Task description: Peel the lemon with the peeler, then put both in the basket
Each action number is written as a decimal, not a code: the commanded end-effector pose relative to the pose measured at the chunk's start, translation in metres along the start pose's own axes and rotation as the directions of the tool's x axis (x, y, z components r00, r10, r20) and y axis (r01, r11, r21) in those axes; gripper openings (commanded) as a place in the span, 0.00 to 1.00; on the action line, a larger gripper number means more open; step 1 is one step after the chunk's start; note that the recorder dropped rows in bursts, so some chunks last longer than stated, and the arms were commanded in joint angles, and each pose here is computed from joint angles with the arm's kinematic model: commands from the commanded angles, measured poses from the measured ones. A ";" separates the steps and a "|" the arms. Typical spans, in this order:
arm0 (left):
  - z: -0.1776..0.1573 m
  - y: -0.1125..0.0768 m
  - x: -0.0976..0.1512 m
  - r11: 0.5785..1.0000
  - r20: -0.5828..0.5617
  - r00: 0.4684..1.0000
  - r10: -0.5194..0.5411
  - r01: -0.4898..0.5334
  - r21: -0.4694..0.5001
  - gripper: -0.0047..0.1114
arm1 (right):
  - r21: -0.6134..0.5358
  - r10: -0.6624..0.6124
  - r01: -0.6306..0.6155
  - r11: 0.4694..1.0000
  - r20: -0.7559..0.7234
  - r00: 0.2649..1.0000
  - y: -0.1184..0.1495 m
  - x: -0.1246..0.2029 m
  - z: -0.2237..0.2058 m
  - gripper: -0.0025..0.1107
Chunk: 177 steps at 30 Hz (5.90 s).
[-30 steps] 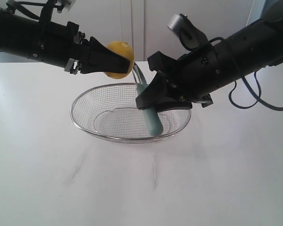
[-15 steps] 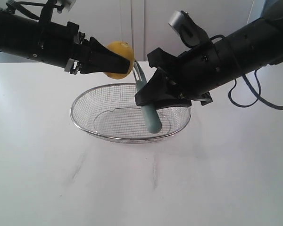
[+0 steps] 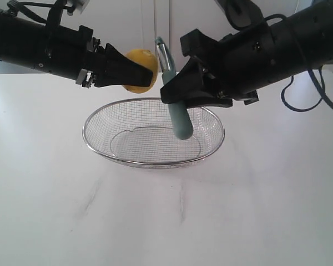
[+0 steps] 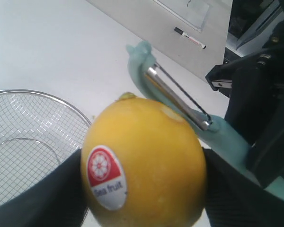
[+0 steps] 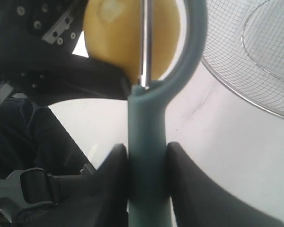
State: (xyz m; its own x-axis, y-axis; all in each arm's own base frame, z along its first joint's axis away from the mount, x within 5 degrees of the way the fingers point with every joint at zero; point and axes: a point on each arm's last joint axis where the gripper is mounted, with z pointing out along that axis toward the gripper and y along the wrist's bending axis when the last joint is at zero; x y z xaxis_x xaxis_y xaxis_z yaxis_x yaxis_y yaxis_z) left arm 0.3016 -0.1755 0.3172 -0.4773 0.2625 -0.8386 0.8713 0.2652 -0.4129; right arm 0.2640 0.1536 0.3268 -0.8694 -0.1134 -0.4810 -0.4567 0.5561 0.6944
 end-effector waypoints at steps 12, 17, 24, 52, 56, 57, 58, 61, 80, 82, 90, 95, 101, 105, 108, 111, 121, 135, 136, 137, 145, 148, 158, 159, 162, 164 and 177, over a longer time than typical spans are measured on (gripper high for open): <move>-0.003 -0.007 -0.004 0.999 0.030 0.999 -0.016 0.016 0.028 0.04 | 0.076 0.011 -0.010 0.997 -0.008 1.000 -0.007 0.001 -0.001 0.02; -0.003 -0.007 -0.006 0.999 0.042 0.999 -0.033 0.032 0.038 0.04 | 0.055 0.054 -0.049 0.997 -0.100 0.993 -0.016 0.006 0.010 0.02; -0.003 -0.008 -0.006 0.999 0.043 0.998 -0.034 0.033 0.040 0.04 | 0.029 0.111 -0.108 0.994 -0.125 0.986 -0.026 0.005 0.023 0.02; -0.003 -0.007 -0.004 0.999 0.023 1.000 -0.022 0.021 0.028 0.04 | 0.012 0.010 -0.011 1.000 0.113 0.994 0.006 -0.007 -0.008 0.02; -0.003 -0.006 -0.003 1.000 0.010 1.000 -0.015 0.014 0.024 0.04 | 0.020 -0.009 0.007 1.000 0.123 0.992 0.008 -0.007 -0.011 0.02; -0.003 -0.006 -0.003 1.000 0.010 1.000 -0.015 0.014 0.024 0.04 | 0.029 -0.016 0.013 0.999 0.119 0.993 0.007 -0.006 -0.011 0.02; -0.003 -0.006 -0.003 1.000 0.010 1.000 -0.015 0.014 0.024 0.04 | 0.040 -0.026 0.021 0.999 0.112 0.993 0.006 -0.006 -0.011 0.02; -0.003 -0.006 -0.003 1.000 0.010 1.000 -0.015 0.014 0.024 0.04 | 0.054 -0.037 0.031 0.998 0.103 0.994 0.005 -0.005 -0.011 0.02; -0.003 -0.005 0.000 1.000 -0.022 1.000 0.008 -0.008 0.011 0.04 | 0.399 -0.177 0.199 0.895 -0.092 0.980 -0.058 -0.011 0.014 0.02; -0.003 -0.005 0.000 1.000 -0.024 1.000 0.009 -0.009 0.011 0.04 | 0.416 -0.196 0.222 0.882 -0.107 0.975 -0.061 -0.016 0.015 0.02; -0.003 -0.005 0.001 1.000 -0.026 1.000 0.010 -0.010 0.010 0.04 | 0.441 -0.244 0.302 0.845 -0.183 0.952 -0.069 -0.040 0.022 0.02; -0.003 -0.005 0.001 1.000 -0.026 1.000 0.010 -0.010 0.010 0.04 | 0.434 -0.241 0.329 0.838 -0.247 0.939 -0.077 -0.053 0.031 0.02; -0.003 -0.005 0.001 1.000 -0.026 1.000 0.010 -0.010 0.010 0.04 | 0.439 -0.250 0.366 0.821 -0.300 0.921 -0.085 -0.067 0.039 0.02; -0.003 -0.005 0.001 1.000 -0.026 1.000 0.010 -0.010 0.010 0.04 | 0.447 -0.246 0.391 0.805 -0.348 0.905 -0.092 -0.073 0.050 0.02; -0.003 -0.005 0.001 1.000 -0.026 1.000 0.010 -0.010 0.010 0.04 | 0.444 -0.250 0.398 0.803 -0.355 0.901 -0.097 -0.079 0.059 0.02; -0.003 -0.005 0.001 1.000 -0.026 1.000 0.010 -0.010 0.010 0.04 | 0.444 -0.255 0.415 0.794 -0.377 0.891 -0.103 -0.083 0.069 0.02; -0.003 -0.005 0.001 1.000 -0.026 1.000 0.010 -0.010 0.010 0.04 | 0.435 -0.270 0.454 0.778 -0.420 0.866 -0.117 -0.090 0.098 0.02; -0.003 -0.005 0.001 1.000 -0.025 1.000 0.010 -0.010 0.008 0.04 | 0.389 -0.388 0.563 0.729 -0.442 0.809 -0.134 -0.084 0.151 0.02; -0.003 -0.005 0.001 1.000 -0.025 1.000 0.010 -0.010 0.008 0.04 | 0.385 -0.400 0.574 0.723 -0.445 0.802 -0.135 -0.083 0.153 0.02; -0.003 -0.005 0.001 1.000 -0.025 1.000 0.010 -0.010 0.008 0.04 | 0.380 -0.414 0.587 0.715 -0.447 0.793 -0.135 -0.083 0.155 0.02; -0.003 -0.005 0.001 1.000 -0.026 1.000 0.011 -0.011 0.008 0.04 | 0.270 -0.518 0.717 0.643 -0.537 0.666 -0.139 -0.078 0.158 0.02; -0.003 -0.005 0.001 1.000 -0.028 1.000 0.012 -0.011 0.007 0.04 | 0.258 -0.523 0.725 0.638 -0.546 0.655 -0.143 -0.076 0.161 0.02; -0.003 -0.004 0.001 1.000 -0.027 1.000 0.012 -0.012 0.004 0.04 | 0.254 -0.508 0.718 0.648 -0.559 0.655 -0.155 -0.071 0.171 0.02; -0.003 -0.004 0.001 1.000 -0.027 1.000 0.012 -0.012 0.004 0.04 | 0.254 -0.508 0.718 0.648 -0.559 0.655 -0.155 -0.071 0.171 0.02; -0.003 -0.004 0.001 1.000 -0.025 1.000 0.012 -0.012 -0.001 0.04 | 0.254 -0.508 0.718 0.648 -0.559 0.655 -0.155 -0.071 0.171 0.02; -0.003 -0.003 0.000 1.000 -0.022 1.000 0.012 -0.012 -0.012 0.04 | 0.254 -0.508 0.720 0.646 -0.561 0.654 -0.155 -0.071 0.171 0.02; -0.003 0.000 -0.001 0.999 -0.012 1.000 0.012 -0.012 -0.042 0.04 | 0.272 -0.512 0.717 0.641 -0.544 0.664 -0.156 -0.073 0.171 0.56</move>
State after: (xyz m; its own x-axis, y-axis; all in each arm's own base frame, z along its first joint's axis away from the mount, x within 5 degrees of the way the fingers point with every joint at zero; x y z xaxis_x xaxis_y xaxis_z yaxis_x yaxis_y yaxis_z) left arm 0.3048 -0.1731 0.3124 -0.4692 0.2988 -0.8310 0.8705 0.3152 -0.3781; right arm 0.4303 0.2158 0.1588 -0.4560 -0.8075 -0.3742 -0.8637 0.5029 -0.0328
